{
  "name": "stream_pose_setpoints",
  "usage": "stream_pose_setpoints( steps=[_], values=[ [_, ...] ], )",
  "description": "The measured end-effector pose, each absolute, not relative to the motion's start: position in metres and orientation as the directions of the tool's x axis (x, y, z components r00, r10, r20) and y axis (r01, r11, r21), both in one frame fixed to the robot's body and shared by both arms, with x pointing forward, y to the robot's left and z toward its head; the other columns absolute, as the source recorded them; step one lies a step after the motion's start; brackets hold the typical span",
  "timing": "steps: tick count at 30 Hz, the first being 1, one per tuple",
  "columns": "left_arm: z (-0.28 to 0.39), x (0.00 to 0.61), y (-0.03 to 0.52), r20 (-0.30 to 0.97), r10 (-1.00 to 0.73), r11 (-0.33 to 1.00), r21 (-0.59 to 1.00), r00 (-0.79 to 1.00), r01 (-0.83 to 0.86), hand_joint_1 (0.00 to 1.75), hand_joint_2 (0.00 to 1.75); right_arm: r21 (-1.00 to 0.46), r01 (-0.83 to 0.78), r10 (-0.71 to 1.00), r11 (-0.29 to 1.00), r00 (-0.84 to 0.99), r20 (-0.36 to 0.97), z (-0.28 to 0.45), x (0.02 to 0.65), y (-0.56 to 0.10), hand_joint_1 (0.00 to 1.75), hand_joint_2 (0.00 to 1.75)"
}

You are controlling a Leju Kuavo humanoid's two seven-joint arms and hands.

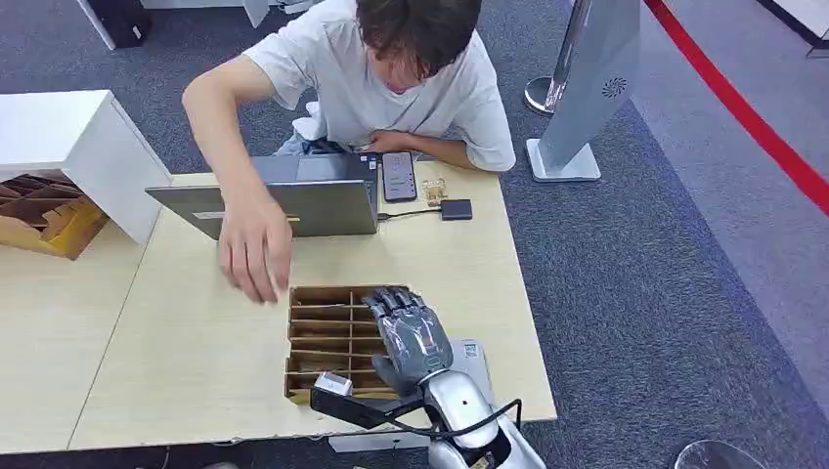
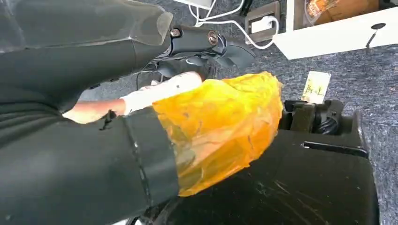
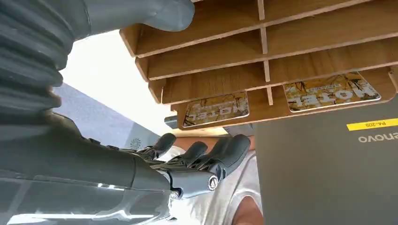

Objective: Pass the card to the sensor for recognition and then transmit it.

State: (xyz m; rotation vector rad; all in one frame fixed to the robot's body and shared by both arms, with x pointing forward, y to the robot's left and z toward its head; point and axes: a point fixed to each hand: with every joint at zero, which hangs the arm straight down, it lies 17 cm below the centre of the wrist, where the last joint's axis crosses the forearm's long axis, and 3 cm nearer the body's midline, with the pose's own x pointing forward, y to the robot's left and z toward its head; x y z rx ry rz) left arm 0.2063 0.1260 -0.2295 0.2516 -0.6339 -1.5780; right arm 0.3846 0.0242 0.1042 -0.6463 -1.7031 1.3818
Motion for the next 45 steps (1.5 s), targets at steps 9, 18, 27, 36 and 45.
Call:
stream_pose_setpoints(
  steps=[9,18,27,36,45],
  values=[
    [-0.229,0.206,0.125,0.211,-0.969,0.003,0.533,-0.129,0.846,0.00,0.00,-0.960,-0.099,0.801,0.261,-0.533,0.273,0.108,0.386,0.028,0.23,1.75],
    [-0.228,0.207,0.122,0.214,-0.967,-0.001,0.534,-0.136,0.845,0.00,0.00,-0.961,-0.100,0.801,0.258,-0.534,0.271,0.107,0.388,0.028,0.23,1.75],
    [-0.228,0.207,0.122,0.214,-0.967,-0.003,0.534,-0.138,0.846,0.00,0.00,-0.962,-0.097,0.801,0.256,-0.536,0.267,0.109,0.389,0.029,0.31,1.75],
    [-0.229,0.206,0.122,0.212,-0.967,-0.009,0.531,-0.143,0.847,0.00,0.00,-0.962,-0.087,0.799,0.260,-0.540,0.264,0.116,0.393,0.031,0.31,1.75],
    [-0.229,0.205,0.121,0.214,-0.965,-0.016,0.527,-0.151,0.849,0.00,0.00,-0.962,-0.074,0.797,0.264,-0.545,0.260,0.124,0.397,0.033,0.31,1.75]
  ],
)
